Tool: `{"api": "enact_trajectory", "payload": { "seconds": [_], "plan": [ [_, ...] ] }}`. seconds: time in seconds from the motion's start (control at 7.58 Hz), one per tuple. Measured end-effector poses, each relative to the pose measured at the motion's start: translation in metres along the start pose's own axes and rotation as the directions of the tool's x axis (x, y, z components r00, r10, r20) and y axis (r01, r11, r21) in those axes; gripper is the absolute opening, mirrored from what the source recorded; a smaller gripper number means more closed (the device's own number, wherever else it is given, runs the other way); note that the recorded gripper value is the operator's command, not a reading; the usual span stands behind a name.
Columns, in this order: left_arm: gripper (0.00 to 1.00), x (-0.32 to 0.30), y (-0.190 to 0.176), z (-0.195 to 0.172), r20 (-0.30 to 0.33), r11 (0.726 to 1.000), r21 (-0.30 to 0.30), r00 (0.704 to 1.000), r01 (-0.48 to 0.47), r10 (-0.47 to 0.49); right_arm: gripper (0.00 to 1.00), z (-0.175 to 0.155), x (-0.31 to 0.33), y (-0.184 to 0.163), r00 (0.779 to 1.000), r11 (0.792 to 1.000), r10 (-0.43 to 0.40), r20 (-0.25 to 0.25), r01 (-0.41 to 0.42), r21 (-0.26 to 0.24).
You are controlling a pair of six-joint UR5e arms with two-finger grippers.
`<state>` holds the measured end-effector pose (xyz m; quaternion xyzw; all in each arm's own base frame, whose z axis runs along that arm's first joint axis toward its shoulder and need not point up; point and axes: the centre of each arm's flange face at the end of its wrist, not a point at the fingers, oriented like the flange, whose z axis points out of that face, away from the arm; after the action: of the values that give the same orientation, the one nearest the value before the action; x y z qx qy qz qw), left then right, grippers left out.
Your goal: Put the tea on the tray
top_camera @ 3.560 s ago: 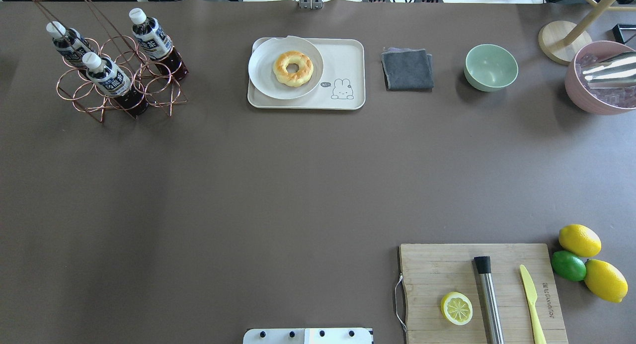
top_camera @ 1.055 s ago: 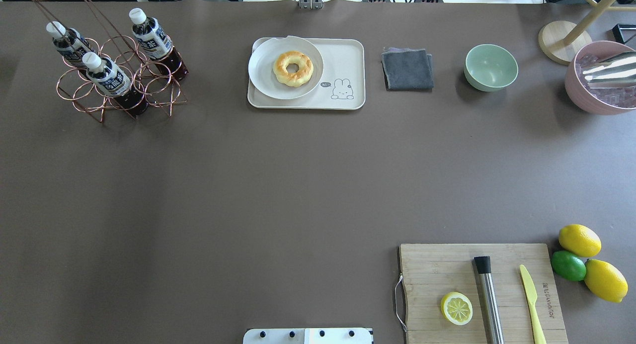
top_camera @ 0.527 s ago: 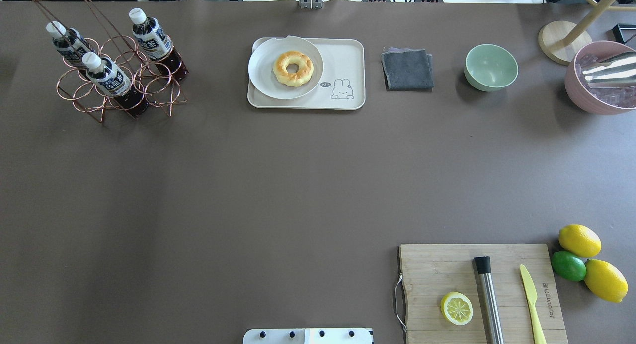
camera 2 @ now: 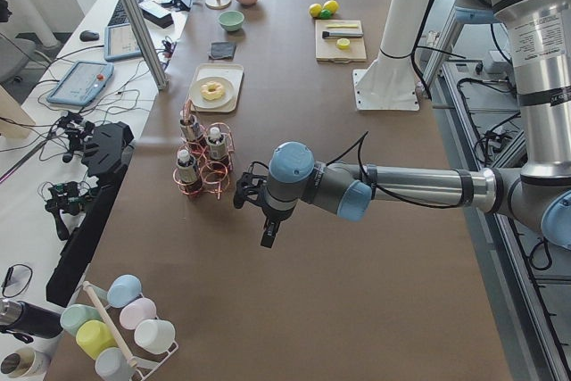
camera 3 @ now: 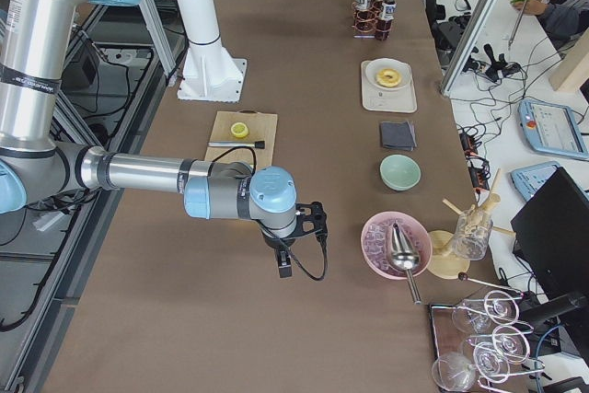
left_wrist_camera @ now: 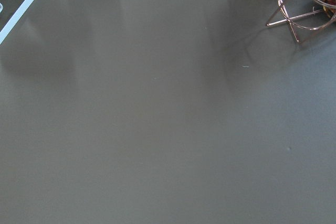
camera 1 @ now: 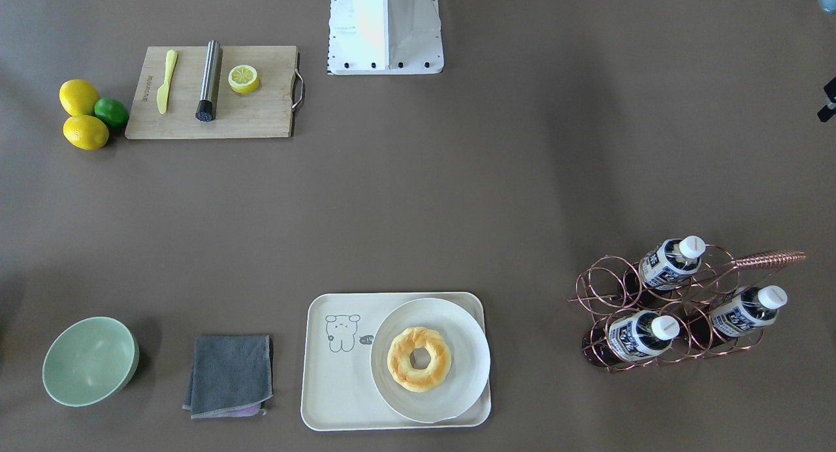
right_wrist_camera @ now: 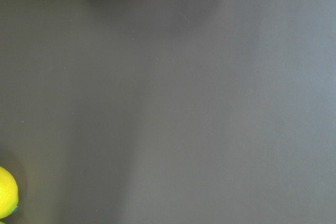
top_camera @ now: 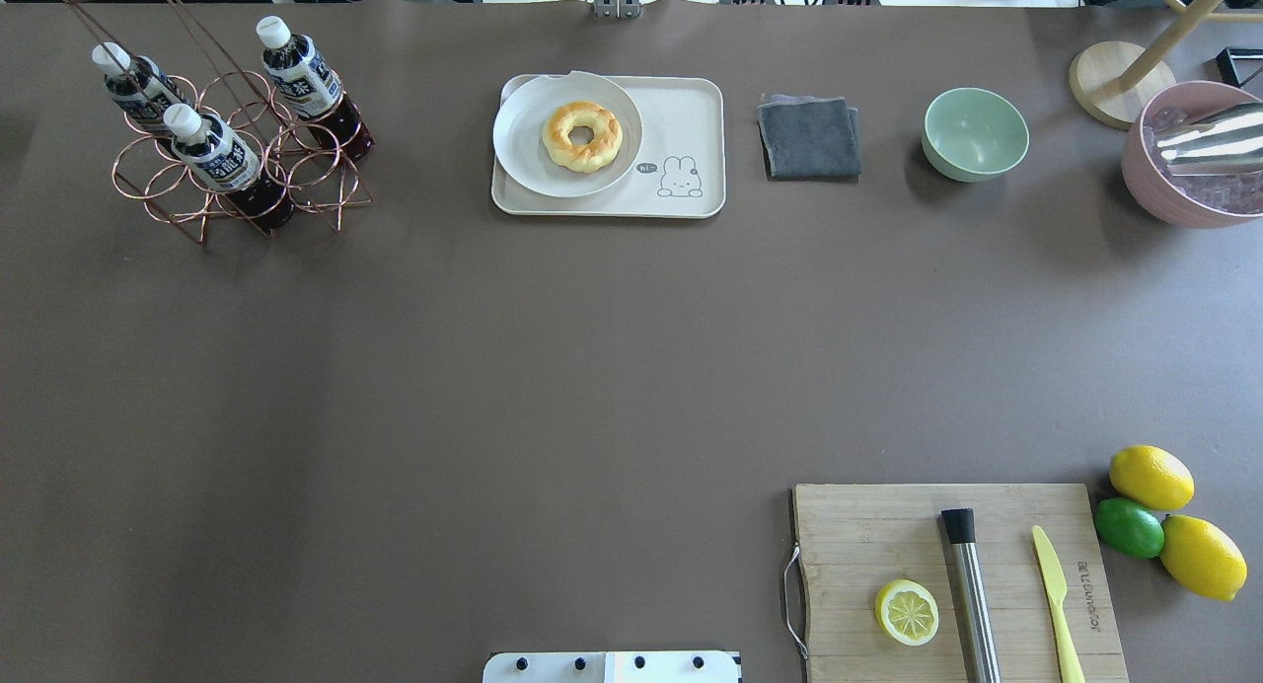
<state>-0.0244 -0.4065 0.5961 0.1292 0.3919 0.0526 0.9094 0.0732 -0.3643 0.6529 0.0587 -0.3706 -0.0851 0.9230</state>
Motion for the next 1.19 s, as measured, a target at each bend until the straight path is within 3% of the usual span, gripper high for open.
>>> {"api": "enact_trajectory", "payload": {
  "seconds": [0.4,0.79,1.19],
  "plan": [
    [0.97,0.012,-0.012,-0.008,-0.008,1.0,0.029,1.0,0.005,-0.005,1.0,0.0,-0.001,-0.001,1.0,1.0,-0.002,0.001,0.002,0.001],
    [0.97,0.085,-0.071,-0.024,-0.078,0.991,0.12,0.996,0.063,-0.054,1.0,0.0,-0.001,-0.001,1.0,1.0,-0.011,0.007,0.011,0.01],
    [0.97,0.152,-0.12,-0.029,-0.081,0.964,0.249,0.994,0.089,-0.07,1.0,0.002,-0.001,0.003,1.0,1.0,-0.008,0.019,0.007,0.007]
  ]
}}
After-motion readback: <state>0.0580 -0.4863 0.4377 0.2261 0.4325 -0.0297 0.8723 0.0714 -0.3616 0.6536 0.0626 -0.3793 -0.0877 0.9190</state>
